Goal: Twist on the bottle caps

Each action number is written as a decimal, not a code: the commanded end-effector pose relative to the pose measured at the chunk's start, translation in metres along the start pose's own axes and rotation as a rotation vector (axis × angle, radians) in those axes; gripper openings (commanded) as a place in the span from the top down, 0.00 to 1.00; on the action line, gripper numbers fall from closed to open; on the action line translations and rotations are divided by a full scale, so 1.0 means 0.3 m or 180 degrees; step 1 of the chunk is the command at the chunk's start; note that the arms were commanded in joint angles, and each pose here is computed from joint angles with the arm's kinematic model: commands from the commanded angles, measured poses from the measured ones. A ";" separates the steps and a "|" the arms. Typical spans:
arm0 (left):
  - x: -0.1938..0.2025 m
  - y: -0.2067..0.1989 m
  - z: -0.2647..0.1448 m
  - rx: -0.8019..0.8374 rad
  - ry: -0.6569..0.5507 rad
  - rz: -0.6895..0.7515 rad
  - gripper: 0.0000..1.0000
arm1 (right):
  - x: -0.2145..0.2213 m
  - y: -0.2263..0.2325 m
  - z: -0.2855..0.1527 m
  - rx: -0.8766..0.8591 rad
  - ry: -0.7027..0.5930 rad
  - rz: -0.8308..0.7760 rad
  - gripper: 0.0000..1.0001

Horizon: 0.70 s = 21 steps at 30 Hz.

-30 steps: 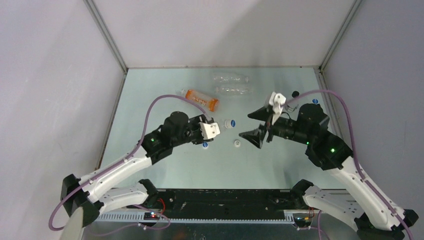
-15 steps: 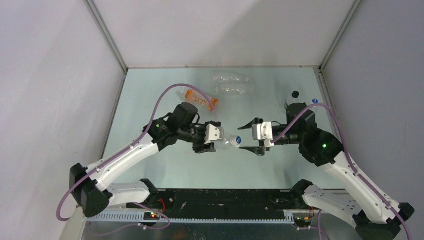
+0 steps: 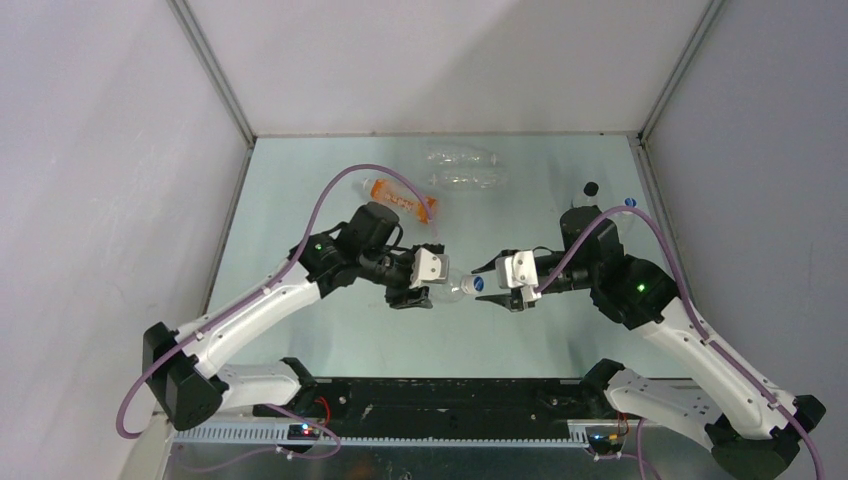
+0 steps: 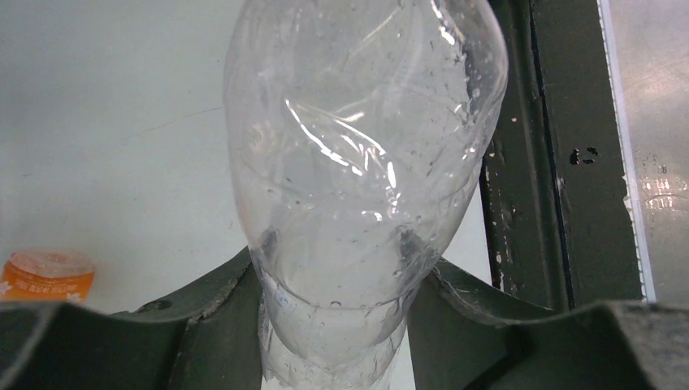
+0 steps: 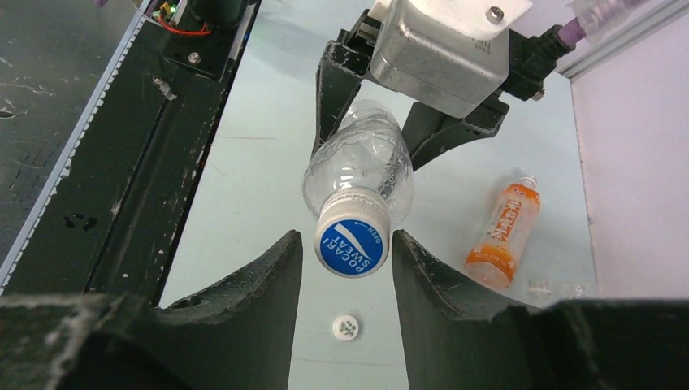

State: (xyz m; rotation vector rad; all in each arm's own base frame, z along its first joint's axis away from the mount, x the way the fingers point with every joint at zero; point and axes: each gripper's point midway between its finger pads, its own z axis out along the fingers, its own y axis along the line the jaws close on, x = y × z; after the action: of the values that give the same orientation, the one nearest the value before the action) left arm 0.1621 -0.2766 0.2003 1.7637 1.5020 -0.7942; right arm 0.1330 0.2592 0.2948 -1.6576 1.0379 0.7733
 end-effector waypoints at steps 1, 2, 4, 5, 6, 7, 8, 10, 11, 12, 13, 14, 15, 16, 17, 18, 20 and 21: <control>-0.056 0.018 -0.016 -0.0002 -0.0129 0.0121 1.00 | -0.068 -0.039 -0.014 0.0112 -0.0115 -0.0205 0.53; -0.055 0.018 -0.015 -0.0001 -0.0125 0.0124 1.00 | -0.069 -0.041 -0.016 0.0130 -0.0112 -0.0202 0.53; -0.056 0.022 -0.015 -0.0014 -0.0122 0.0122 1.00 | -0.069 -0.047 -0.017 0.0160 -0.0105 -0.0191 0.55; -0.058 0.026 -0.016 -0.0030 -0.0122 0.0131 1.00 | -0.068 -0.048 -0.015 0.0161 -0.0105 -0.0176 0.56; -0.059 0.028 -0.017 -0.0042 -0.0119 0.0128 1.00 | -0.068 -0.047 -0.013 0.0155 -0.0109 -0.0140 0.57; -0.064 0.034 -0.018 -0.0068 -0.0133 0.0129 1.00 | -0.063 -0.045 -0.009 0.0140 -0.0104 -0.0105 0.60; -0.066 0.040 -0.022 -0.0103 -0.0134 0.0138 1.00 | -0.060 -0.044 -0.007 0.0132 -0.0101 -0.0050 0.64; -0.077 0.055 -0.028 -0.0194 -0.0160 0.0147 1.00 | -0.048 -0.039 0.000 0.0110 -0.0070 0.0063 0.70; -0.084 0.066 -0.029 -0.0252 -0.0183 0.0141 1.00 | -0.042 -0.038 0.004 0.0100 -0.0057 0.0120 0.72; -0.084 0.079 -0.036 -0.0345 -0.0167 0.0149 1.00 | -0.040 -0.037 0.006 0.0106 -0.0052 0.0231 0.77; -0.091 0.092 -0.036 -0.0420 -0.0198 0.0154 1.00 | -0.039 -0.042 0.010 0.0121 -0.0054 0.0292 0.80; -0.089 0.113 -0.049 -0.0579 -0.0168 0.0167 1.00 | -0.030 -0.045 0.013 0.0171 -0.0022 0.0499 0.86; -0.093 0.133 -0.049 -0.0713 -0.0205 0.0179 1.00 | -0.030 -0.060 0.019 0.0234 -0.0035 0.0591 0.87; -0.129 0.171 -0.074 -0.0991 -0.0287 0.0294 1.00 | -0.011 -0.067 0.024 0.0349 0.0012 0.0914 0.89; -0.106 0.181 -0.071 -0.1124 -0.0257 0.0258 1.00 | -0.026 -0.102 0.030 0.0494 -0.0070 0.0971 0.93; -0.114 0.219 -0.094 -0.1481 -0.0279 0.0349 1.00 | 0.012 -0.113 0.037 0.0712 -0.0010 0.1452 0.99; -0.120 0.271 -0.138 -0.2096 -0.0271 0.0499 1.00 | 0.041 -0.177 0.037 0.1260 -0.0131 0.2205 1.00; -0.116 0.312 -0.201 -0.2547 -0.0173 0.0562 1.00 | 0.026 -0.203 0.037 0.1467 -0.0324 0.2713 1.00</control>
State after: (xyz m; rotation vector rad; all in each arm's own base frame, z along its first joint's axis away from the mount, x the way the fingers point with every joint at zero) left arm 0.1975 -0.2681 0.2020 1.6072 1.4873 -0.4785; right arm 0.1620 0.2667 0.2947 -1.3451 1.4073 0.8549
